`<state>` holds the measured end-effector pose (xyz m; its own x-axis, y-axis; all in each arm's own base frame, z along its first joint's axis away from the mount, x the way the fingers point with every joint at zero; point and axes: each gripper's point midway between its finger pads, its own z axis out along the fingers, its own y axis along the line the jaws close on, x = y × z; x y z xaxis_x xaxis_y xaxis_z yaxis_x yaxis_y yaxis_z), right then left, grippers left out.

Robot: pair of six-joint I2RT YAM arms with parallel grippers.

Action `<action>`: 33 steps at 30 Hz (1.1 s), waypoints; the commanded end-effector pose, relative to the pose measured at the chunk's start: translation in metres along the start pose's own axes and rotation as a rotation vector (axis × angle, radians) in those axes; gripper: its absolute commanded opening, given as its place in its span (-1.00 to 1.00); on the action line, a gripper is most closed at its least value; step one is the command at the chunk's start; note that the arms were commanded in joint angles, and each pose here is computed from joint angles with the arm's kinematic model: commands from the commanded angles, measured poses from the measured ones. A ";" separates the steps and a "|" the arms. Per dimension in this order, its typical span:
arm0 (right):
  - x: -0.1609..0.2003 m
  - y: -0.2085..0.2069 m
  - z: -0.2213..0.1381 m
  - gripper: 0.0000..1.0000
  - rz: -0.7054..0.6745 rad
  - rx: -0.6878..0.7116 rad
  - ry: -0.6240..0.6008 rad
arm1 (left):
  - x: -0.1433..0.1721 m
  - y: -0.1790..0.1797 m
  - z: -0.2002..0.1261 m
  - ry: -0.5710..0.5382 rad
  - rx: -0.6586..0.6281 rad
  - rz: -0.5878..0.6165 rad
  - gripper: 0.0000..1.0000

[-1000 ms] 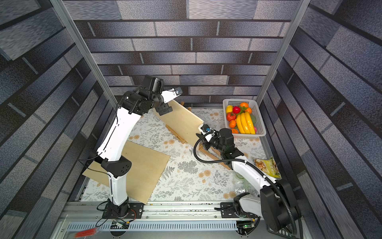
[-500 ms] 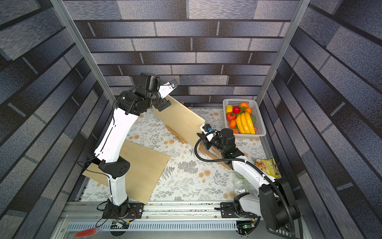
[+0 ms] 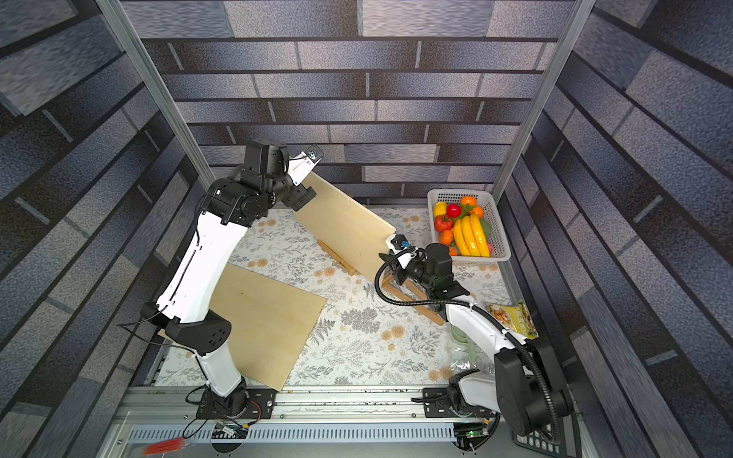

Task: Assemble the easel
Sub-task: Place the drawing board on the easel.

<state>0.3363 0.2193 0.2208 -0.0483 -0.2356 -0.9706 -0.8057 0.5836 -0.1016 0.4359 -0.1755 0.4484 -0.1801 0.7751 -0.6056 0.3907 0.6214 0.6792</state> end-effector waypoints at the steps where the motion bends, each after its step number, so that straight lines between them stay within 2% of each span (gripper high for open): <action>1: 0.079 0.009 0.000 -1.00 0.142 -0.027 0.245 | -0.004 0.006 -0.008 -0.033 -0.019 -0.041 0.99; 23: 0.081 -0.022 0.002 -1.00 0.166 -0.028 0.234 | 0.025 -0.014 -0.006 0.000 -0.003 -0.006 1.00; 24: 0.081 -0.023 0.002 -0.97 0.164 -0.022 0.235 | 0.026 -0.015 -0.006 -0.001 -0.001 -0.005 1.00; 28: 0.081 -0.024 0.002 -0.38 0.162 -0.012 0.237 | 0.029 -0.018 -0.005 0.001 0.000 -0.003 1.00; 33: 0.085 -0.027 0.001 -0.15 0.151 0.007 0.249 | 0.032 -0.020 -0.005 0.005 -0.002 0.000 1.00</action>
<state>0.3583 0.1921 0.1542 -0.2769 -0.2921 -0.9154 -0.7880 0.6142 0.0424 0.4258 -0.1689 0.4003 -0.2104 0.7864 -0.5808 0.4217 0.6090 0.6718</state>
